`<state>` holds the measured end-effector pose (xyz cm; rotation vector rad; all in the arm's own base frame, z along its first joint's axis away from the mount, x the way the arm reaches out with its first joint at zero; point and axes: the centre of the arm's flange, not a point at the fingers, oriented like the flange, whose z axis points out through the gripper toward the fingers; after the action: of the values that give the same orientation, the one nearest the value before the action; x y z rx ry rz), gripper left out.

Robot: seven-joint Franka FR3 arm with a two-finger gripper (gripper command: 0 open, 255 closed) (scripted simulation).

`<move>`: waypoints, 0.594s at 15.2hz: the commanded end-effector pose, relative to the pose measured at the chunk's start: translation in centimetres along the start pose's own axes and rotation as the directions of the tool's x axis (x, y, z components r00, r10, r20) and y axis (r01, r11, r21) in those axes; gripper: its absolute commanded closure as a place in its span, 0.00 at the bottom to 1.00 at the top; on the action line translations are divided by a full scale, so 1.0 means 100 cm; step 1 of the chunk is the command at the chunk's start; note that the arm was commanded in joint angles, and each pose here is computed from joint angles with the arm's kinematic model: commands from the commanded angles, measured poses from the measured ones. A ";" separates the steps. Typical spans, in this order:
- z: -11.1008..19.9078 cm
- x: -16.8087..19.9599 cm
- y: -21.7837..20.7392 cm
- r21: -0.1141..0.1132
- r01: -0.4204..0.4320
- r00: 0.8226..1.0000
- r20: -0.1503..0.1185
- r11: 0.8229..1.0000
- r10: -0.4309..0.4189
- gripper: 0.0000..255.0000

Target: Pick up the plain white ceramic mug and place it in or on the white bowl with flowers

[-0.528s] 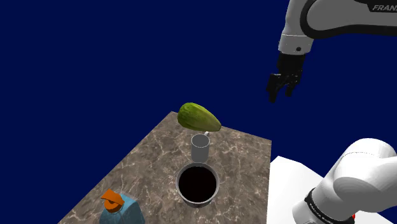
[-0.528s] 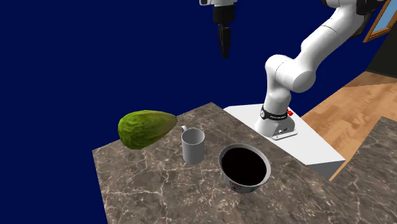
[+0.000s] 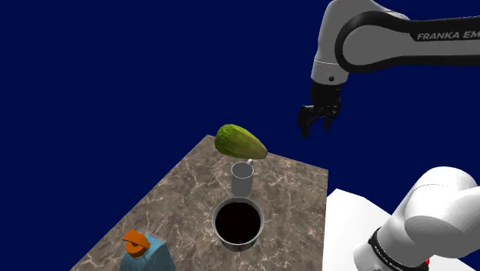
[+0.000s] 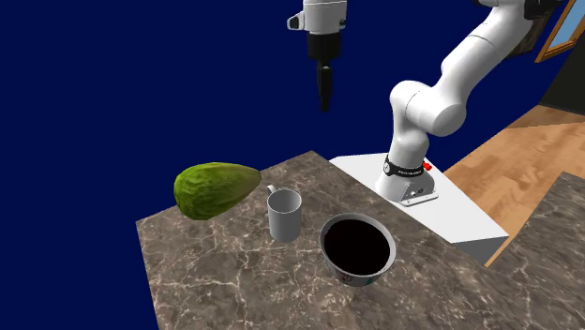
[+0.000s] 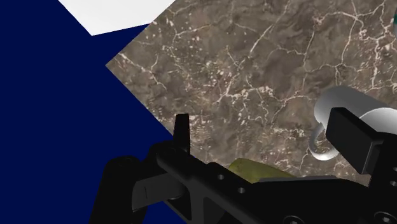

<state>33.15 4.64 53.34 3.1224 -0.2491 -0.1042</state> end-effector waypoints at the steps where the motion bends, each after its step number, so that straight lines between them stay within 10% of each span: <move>1: 0.011 0.006 -0.023 0.000 -0.011 1.000 -0.012 1.000 0.011 0.00; 9: 0.061 0.035 -0.110 -0.003 -0.048 0.998 -0.052 0.999 0.048 0.00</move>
<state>37.40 14.02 47.56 3.1081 -0.3130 -0.0340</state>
